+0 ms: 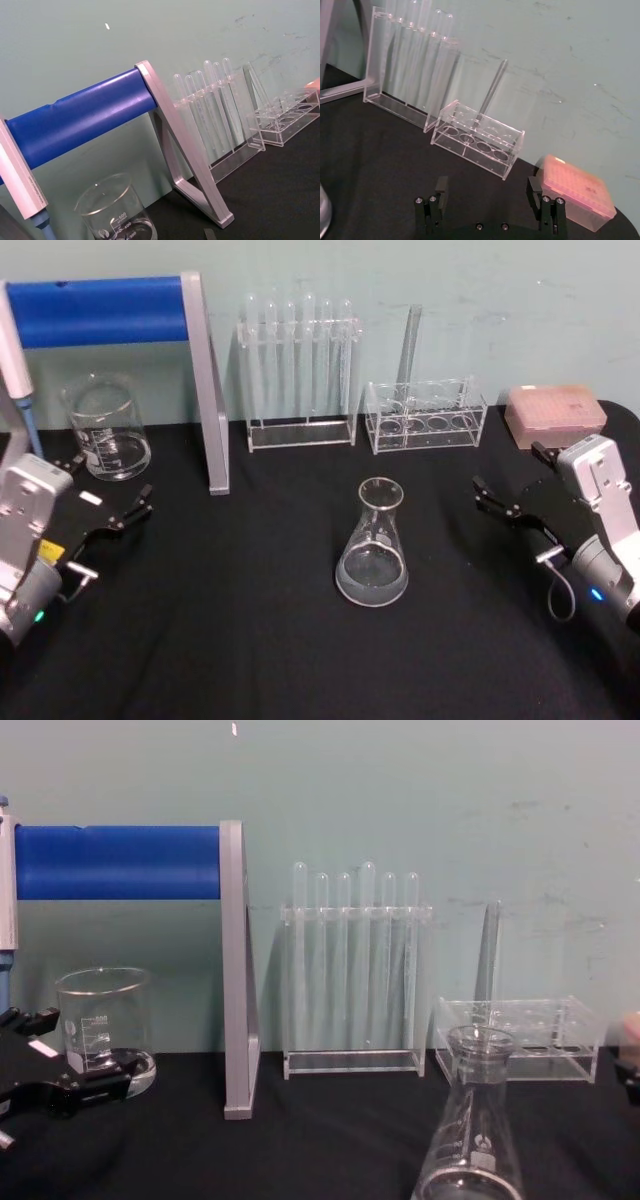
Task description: Grasp the erlenmeyer flask with one hand, shake it three times, then place it back.
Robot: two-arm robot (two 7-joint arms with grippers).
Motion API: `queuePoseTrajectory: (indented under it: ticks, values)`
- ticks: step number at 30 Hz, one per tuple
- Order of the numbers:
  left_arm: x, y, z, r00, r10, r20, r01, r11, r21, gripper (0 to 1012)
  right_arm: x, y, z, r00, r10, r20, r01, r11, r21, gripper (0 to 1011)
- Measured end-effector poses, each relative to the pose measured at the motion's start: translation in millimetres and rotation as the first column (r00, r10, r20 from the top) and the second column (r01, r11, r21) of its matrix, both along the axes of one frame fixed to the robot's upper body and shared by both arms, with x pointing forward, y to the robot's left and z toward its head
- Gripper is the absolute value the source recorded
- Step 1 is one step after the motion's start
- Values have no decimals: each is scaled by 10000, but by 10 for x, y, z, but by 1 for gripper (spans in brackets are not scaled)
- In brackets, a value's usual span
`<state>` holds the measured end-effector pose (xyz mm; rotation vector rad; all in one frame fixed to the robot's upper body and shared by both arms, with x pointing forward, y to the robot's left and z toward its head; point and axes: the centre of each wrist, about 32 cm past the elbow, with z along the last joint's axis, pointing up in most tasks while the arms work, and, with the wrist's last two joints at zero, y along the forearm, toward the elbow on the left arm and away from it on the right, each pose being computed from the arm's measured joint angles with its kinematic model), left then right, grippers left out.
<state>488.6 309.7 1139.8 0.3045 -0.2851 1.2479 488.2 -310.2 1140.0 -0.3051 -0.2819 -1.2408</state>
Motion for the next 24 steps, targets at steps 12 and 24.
queuePoseTrajectory:
  ticks: [12, 24]
  values:
    - [0, 0, 0, 10000, 1, 0, -1, 10000, 0, 1001, -171, -57, 58, 9960, 727, -525, -700, 9962, 522, 1000]
    - [0, 0, 0, 10000, 0, -1, 0, 10000, 0, 1001, -423, -41, 145, 9670, 2321, -1046, -2062, 9551, 2129, 1000]
